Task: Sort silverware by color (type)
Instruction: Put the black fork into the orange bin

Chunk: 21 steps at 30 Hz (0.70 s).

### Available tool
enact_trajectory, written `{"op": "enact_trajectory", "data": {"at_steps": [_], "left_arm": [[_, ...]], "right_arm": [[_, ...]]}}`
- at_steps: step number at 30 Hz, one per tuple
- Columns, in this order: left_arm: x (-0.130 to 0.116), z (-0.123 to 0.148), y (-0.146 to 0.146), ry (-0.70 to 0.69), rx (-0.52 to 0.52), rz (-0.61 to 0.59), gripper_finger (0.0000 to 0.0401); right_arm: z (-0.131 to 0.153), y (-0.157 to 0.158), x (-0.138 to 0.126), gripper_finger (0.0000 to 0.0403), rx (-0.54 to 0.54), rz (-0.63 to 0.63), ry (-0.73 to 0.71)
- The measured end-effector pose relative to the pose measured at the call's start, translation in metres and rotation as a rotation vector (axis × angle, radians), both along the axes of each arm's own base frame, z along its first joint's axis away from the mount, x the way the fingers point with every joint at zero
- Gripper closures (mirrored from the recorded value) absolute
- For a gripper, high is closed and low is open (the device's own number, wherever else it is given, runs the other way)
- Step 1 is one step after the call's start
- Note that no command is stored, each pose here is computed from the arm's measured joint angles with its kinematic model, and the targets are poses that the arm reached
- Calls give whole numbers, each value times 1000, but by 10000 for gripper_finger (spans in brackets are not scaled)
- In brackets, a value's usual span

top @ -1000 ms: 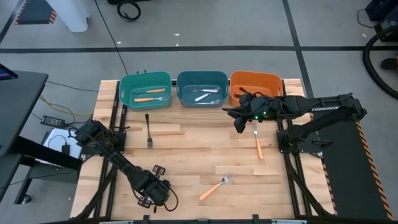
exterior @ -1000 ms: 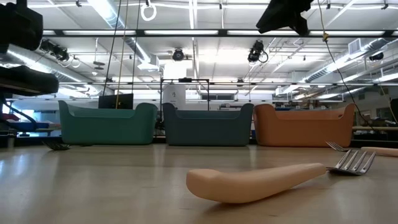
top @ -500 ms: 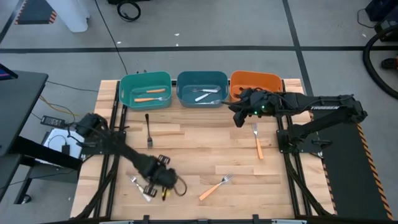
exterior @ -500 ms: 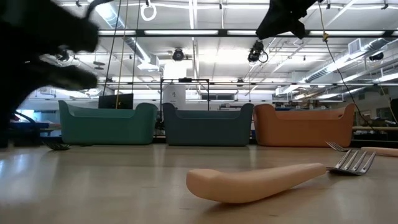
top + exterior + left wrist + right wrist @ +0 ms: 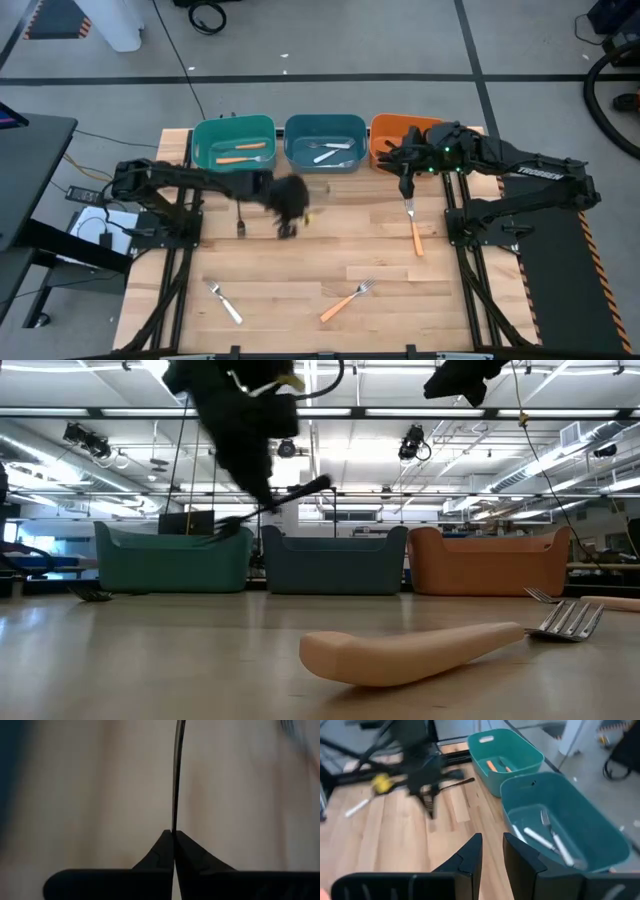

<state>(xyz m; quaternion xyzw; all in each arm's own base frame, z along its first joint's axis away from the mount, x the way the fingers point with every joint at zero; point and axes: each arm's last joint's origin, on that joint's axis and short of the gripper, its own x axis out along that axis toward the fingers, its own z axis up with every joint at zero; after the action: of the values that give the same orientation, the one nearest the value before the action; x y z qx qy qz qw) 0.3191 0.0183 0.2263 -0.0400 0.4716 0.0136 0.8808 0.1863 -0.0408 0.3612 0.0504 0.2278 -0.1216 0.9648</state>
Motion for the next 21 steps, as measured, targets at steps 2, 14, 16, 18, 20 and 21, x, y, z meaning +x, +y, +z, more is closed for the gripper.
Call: {"op": "enact_trajectory", "data": {"at_steps": [2,14,16,18,20,21], "left_arm": [[7,7,20,-115,6,66,394],[31,81,83,-606,97,220,393],[32,91,88,-643,108,231,392],[32,98,92,-673,117,239,391],[32,103,94,-683,120,244,390],[32,105,94,-688,119,241,390]], "right_arm": [[0,-2,-1,318,-54,40,12],[-17,-27,37,318,-238,101,77],[-19,-30,46,318,-253,94,61],[-21,-32,54,318,-260,91,42],[-21,-35,62,317,-255,76,-4],[-20,-36,66,315,-245,65,-31]]}}
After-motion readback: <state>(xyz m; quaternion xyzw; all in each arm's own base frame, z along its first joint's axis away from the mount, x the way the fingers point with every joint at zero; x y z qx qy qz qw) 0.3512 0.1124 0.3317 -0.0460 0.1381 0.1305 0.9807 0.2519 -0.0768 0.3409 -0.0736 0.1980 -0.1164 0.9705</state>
